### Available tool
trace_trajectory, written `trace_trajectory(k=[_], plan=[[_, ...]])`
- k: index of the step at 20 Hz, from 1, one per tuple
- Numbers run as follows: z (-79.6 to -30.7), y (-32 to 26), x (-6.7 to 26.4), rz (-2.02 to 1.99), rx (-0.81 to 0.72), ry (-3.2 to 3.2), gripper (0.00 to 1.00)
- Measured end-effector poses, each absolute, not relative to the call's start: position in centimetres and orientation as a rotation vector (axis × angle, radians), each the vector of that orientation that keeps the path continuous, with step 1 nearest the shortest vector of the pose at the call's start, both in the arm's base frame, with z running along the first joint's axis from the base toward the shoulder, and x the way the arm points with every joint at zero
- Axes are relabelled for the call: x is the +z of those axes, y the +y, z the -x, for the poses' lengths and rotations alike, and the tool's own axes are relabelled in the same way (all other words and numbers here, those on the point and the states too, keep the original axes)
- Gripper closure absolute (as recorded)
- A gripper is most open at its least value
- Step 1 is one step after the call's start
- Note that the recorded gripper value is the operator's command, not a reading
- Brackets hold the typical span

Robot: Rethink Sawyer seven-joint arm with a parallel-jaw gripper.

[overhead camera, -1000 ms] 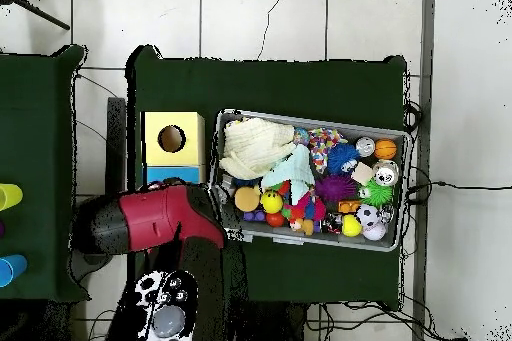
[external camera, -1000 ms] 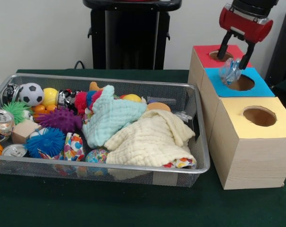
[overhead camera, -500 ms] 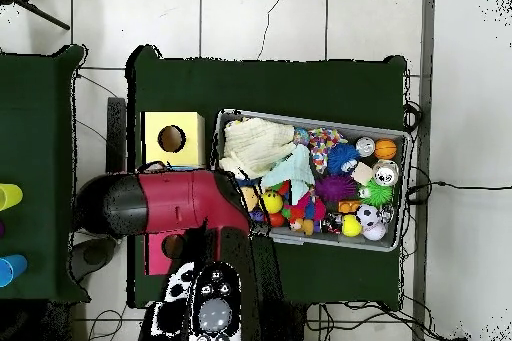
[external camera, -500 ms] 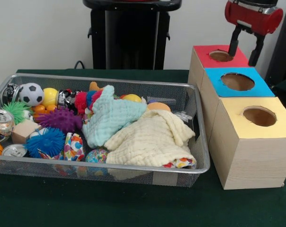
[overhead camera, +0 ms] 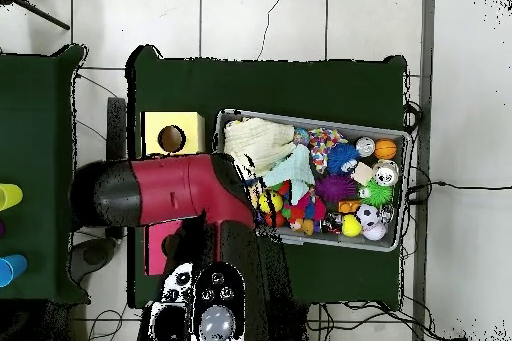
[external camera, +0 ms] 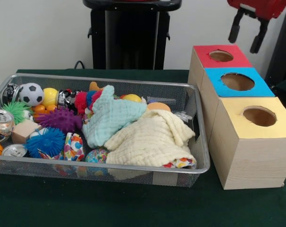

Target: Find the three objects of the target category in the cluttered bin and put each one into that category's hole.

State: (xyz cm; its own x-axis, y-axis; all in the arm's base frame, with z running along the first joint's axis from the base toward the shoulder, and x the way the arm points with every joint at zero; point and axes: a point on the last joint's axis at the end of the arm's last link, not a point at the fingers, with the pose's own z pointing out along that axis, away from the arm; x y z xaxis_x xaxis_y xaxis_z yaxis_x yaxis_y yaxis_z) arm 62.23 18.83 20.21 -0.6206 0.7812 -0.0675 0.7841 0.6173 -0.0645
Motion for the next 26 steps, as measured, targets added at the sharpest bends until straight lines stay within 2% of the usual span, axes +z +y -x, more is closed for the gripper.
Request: trace_trajectory(k=[4,7,15,26], plan=[[-63.1,16.1,22.1,-1.263,-0.284,2.784,0.00],[-63.9,14.1,22.6,-1.237,-0.312,2.749,0.00],[-66.0,7.5,22.1,-1.155,-0.318,2.618,0.00],[-66.6,7.1,20.3,-0.924,-0.335,2.564,0.00]])
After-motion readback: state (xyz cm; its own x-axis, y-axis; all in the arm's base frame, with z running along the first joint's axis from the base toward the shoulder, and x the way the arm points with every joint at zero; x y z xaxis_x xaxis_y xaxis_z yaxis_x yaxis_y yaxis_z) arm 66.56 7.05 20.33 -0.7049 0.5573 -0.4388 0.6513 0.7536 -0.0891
